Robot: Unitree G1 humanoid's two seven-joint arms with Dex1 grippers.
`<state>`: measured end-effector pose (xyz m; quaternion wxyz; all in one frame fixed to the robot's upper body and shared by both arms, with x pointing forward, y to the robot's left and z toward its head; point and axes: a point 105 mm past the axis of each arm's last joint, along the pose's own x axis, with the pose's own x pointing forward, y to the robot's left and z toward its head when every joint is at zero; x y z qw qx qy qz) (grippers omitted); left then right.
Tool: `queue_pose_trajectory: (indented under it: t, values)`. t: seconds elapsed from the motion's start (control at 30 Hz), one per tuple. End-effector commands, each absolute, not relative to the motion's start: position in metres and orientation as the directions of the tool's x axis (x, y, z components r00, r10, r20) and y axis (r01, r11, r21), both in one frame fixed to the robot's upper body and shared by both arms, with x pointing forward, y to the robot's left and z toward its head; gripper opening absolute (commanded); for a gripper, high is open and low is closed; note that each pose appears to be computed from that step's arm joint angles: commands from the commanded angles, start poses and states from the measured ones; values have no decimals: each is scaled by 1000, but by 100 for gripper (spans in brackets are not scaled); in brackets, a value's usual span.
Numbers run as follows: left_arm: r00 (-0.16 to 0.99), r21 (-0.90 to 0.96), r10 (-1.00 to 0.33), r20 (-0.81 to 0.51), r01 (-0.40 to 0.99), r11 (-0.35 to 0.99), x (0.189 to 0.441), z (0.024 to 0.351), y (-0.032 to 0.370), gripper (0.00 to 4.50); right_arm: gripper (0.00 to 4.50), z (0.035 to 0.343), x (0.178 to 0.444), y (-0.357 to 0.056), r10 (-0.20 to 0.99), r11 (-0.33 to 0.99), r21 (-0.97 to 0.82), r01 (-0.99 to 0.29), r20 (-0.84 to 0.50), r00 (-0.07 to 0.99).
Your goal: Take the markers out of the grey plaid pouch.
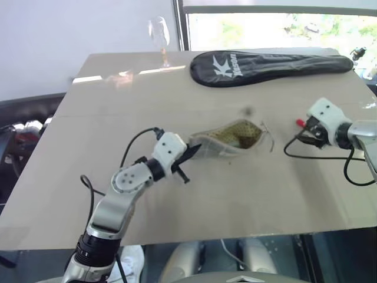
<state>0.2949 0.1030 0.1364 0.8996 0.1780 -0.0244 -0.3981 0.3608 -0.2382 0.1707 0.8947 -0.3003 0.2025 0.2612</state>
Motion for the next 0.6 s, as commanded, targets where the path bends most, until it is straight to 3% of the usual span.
queue_pose_trajectory:
  t: [0.03, 0.07, 0.2, 0.27, 0.33, 0.47, 0.6]
  values:
    - [676, 366, -734, -67, 701, 612, 290, 144, 99, 0, 356, 224, 348, -196, 543, 662, -373, -650, -359, 759]
    - [673, 368, -736, -69, 703, 608, 290, 143, 99, 0, 356, 230, 343, -184, 598, 645, -337, -685, -335, 728]
    - [664, 362, -745, -69, 712, 601, 289, 142, 95, 0, 187, 240, 317, -151, 746, 547, -236, -804, -298, 595]
    - [659, 362, -749, -68, 715, 597, 288, 141, 92, 0, 67, 241, 306, -140, 794, 496, -198, -845, -290, 534]
    - [656, 362, -752, -67, 718, 595, 288, 140, 90, 0, 4, 239, 294, -129, 834, 436, -165, -885, -295, 466]
    - [649, 348, -759, -56, 725, 594, 288, 140, 85, 0, 4, 214, 275, -109, 868, 306, -130, -943, -369, 333]
    - [638, 307, -770, -31, 739, 600, 288, 141, 79, 0, 4, 185, 290, -104, 814, 327, -174, -929, -446, 371]
